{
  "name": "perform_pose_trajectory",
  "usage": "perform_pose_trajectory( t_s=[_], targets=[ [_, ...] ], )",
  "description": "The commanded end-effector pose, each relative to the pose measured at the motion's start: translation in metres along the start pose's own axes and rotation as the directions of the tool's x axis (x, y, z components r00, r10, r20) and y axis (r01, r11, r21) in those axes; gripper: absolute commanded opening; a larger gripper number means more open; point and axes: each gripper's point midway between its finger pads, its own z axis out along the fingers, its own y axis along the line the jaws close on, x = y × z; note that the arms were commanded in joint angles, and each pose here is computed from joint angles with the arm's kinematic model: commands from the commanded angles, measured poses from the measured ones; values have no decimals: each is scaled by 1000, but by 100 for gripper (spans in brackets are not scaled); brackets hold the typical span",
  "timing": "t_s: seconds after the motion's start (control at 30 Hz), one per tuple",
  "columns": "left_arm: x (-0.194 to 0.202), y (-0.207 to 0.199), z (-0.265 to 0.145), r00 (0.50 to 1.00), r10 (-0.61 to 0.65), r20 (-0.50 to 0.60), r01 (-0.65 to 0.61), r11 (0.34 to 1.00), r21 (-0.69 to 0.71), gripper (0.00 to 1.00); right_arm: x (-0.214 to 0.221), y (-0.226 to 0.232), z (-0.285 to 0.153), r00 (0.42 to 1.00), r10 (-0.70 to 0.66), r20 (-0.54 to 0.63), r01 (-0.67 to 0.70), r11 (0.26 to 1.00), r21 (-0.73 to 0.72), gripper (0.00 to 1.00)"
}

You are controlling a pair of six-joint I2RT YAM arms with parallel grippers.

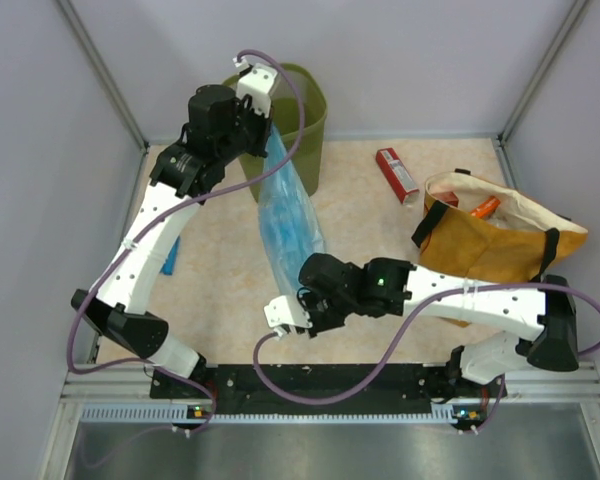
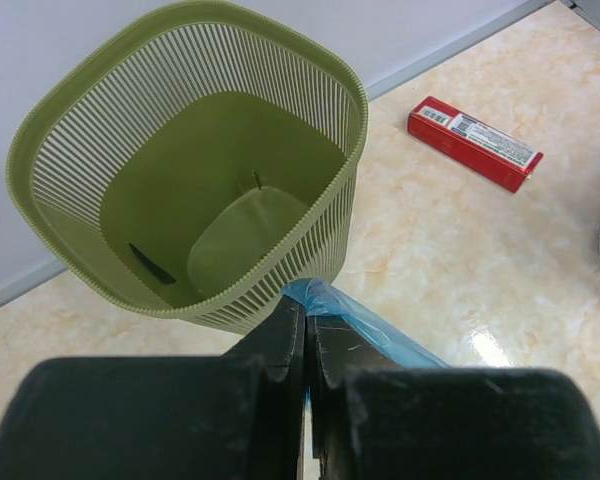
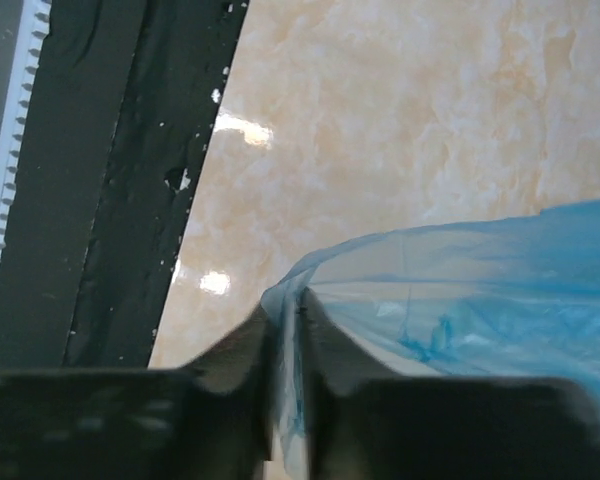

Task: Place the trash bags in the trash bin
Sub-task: Unfold the trash bag at the center of the board.

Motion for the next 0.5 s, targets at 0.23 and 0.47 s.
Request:
perform_pose_trajectory(
  t_s=[0.23,0.47],
  targets=[
    [-14,-9,-59,996,65,62,-69,995,68,0,-43,-68,-70,994,22,106,-49,963,265,68],
    [-14,5,-88,988,143,64,-143,990,1,0,-58,-82,-104,986,19,167,-71,947,314,77]
  ],
)
